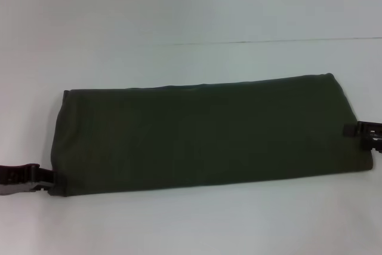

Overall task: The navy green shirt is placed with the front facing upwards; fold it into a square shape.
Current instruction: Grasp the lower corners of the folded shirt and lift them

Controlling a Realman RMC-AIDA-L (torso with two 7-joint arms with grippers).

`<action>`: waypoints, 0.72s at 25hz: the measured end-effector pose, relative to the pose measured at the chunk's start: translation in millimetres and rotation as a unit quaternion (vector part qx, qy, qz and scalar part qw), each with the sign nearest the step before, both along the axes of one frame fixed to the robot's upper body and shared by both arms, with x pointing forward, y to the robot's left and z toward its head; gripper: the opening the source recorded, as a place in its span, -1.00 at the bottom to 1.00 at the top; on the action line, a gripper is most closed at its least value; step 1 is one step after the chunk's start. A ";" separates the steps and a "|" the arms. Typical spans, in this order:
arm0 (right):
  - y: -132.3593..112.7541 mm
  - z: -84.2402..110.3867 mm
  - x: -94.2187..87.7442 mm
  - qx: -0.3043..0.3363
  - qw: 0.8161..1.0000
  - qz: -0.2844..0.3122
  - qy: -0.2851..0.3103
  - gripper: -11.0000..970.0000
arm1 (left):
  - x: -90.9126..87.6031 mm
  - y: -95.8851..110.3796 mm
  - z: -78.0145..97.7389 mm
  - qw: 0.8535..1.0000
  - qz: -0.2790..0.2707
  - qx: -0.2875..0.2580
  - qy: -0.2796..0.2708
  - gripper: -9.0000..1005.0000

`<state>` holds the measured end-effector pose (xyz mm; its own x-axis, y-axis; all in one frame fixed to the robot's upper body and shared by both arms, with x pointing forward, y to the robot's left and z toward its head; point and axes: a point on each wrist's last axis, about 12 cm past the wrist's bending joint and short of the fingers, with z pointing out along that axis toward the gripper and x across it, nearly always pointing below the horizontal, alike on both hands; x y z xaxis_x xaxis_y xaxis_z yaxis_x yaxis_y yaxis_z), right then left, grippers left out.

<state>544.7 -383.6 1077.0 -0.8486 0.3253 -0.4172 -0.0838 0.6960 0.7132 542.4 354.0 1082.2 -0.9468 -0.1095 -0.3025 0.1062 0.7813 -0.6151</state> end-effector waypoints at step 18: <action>0.3 25.6 15.7 -0.017 0.999 0.019 0.038 0.76 | 5.8 -1.3 3.4 1.000 -0.013 0.017 -0.007 -0.76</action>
